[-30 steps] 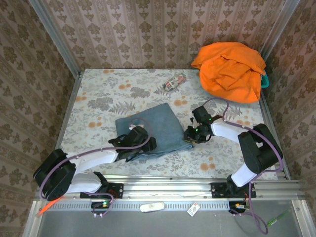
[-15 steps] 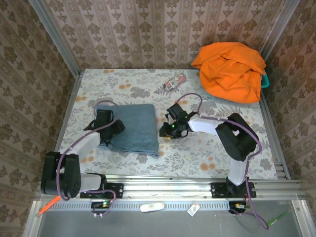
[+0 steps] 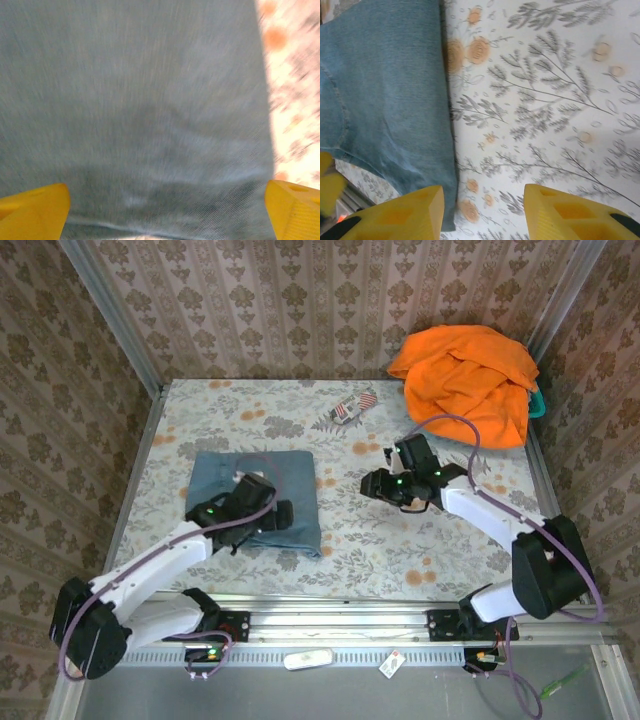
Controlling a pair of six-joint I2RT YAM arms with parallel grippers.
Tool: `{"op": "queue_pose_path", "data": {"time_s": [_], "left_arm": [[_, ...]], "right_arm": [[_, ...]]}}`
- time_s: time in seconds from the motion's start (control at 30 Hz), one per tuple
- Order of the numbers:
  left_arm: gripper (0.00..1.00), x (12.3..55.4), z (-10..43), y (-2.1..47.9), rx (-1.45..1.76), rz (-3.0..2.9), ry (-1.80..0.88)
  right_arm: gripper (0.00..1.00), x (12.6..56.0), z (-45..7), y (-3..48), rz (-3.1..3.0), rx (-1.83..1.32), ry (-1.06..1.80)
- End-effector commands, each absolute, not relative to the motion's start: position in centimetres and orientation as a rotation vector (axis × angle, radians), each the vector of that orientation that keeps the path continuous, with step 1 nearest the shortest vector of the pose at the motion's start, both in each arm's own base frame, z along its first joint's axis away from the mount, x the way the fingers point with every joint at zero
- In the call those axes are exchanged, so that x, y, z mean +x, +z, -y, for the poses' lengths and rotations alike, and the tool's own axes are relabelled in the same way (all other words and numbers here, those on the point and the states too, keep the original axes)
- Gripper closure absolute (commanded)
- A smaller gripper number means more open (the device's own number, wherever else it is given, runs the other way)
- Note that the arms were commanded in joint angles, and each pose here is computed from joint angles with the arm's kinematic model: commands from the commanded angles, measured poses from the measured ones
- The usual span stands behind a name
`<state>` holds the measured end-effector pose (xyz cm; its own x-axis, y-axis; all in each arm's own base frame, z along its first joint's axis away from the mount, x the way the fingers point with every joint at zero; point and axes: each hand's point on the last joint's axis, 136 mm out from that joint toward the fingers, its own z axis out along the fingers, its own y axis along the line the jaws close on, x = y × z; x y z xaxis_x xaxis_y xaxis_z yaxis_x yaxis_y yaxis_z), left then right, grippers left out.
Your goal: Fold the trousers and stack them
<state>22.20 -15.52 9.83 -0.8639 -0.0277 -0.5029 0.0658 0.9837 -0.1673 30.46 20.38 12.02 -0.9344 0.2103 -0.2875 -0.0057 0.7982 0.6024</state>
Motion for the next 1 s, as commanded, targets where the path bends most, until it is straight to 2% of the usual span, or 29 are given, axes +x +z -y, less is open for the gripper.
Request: {"op": "queue_pose_path", "data": {"time_s": [0.0,0.2,0.43,0.57,0.67,0.77,0.87,0.97], "left_arm": [[0.0,20.2,13.1,4.5,-0.119,-2.73,-0.056],[0.1,22.3,11.2,-1.0,-0.318,-2.825,-0.133],[0.14,29.1,6.9,2.6,-0.44,-2.749,-0.231],[0.15,33.4,4.5,4.8,-0.389,-2.734,-0.143],[0.15,36.3,1.9,4.4,-0.498,-2.726,-0.149],[0.21,39.4,2.6,4.0,-0.586,-2.715,-0.363],[0.21,41.5,1.1,3.3,-0.589,-2.758,-0.243],[0.22,43.5,0.2,2.1,-0.66,-2.791,-0.298]], "right_arm": [[0.53,28.8,-19.5,11.8,-2.679,0.12,0.845],[0.53,28.7,-19.6,12.7,-2.67,0.101,0.858],[0.52,28.4,-19.4,13.6,-2.634,0.11,0.872],[0.52,28.5,-19.4,14.0,-2.611,0.116,0.889],[0.52,28.8,-19.4,14.4,-2.595,0.113,0.909],[0.52,29.2,-19.5,15.0,-2.581,0.099,0.927],[0.52,29.5,-19.3,15.7,-2.565,0.098,0.943],[0.52,29.5,-19.0,16.3,-2.543,0.097,0.96]]}}
